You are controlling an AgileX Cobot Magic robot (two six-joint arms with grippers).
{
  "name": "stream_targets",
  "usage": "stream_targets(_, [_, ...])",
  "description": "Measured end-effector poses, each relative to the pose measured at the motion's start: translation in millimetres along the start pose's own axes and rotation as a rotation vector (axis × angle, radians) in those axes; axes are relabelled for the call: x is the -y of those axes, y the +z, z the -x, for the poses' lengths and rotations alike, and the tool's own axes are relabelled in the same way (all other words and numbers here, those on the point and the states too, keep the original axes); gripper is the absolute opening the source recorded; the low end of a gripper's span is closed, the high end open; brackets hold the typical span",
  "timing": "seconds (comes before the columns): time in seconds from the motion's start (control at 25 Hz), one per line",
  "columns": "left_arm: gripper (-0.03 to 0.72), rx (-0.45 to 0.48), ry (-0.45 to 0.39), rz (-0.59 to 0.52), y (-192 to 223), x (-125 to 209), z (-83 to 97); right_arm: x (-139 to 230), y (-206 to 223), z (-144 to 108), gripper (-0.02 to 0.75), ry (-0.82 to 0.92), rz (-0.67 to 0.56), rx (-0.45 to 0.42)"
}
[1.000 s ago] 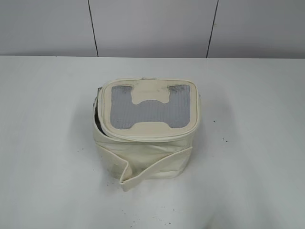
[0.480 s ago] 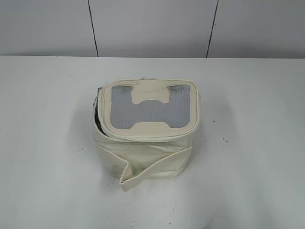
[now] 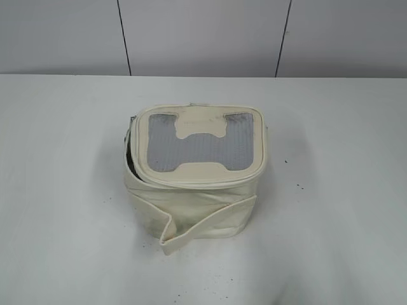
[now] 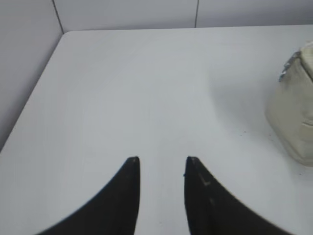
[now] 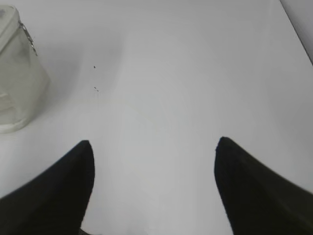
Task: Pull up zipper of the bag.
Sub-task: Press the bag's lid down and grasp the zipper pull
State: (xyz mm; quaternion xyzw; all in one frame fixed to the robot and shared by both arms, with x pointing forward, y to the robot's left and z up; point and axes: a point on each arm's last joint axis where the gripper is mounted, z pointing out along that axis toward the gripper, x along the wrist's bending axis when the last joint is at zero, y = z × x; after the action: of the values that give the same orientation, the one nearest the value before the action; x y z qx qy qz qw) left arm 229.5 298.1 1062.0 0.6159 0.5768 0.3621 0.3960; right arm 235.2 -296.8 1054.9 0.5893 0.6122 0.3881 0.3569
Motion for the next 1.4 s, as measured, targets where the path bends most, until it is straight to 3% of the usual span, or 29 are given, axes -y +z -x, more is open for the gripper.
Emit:
stream_targets(0.28, [0.249, 0.068, -0.049, -0.033, 26, -29, 4.5, -50, 26, -4, 0.57, -0.005, -0.049, -0.046])
stream_targets(0.52, [0.3, 0.258, -0.098, -0.126, 81, -61, 20.1, -94, 71, -19, 0.57, -0.123, -0.115, -0.173])
stream_targets(0.72, [0.321, 0.425, -0.116, -0.3, 145, -79, 32.6, -127, 125, -43, 0.57, -0.296, -0.249, -0.262])
stream_targets(1.04, [0.323, 0.619, -0.079, -0.526, 231, -91, 43.1, -167, 223, -92, 0.57, -0.508, -0.361, -0.483])
stream_targets(1.4, [0.329, 0.808, 0.031, -0.614, 298, -94, 49.3, -192, 313, -144, 0.529, -0.584, -0.395, -0.794])
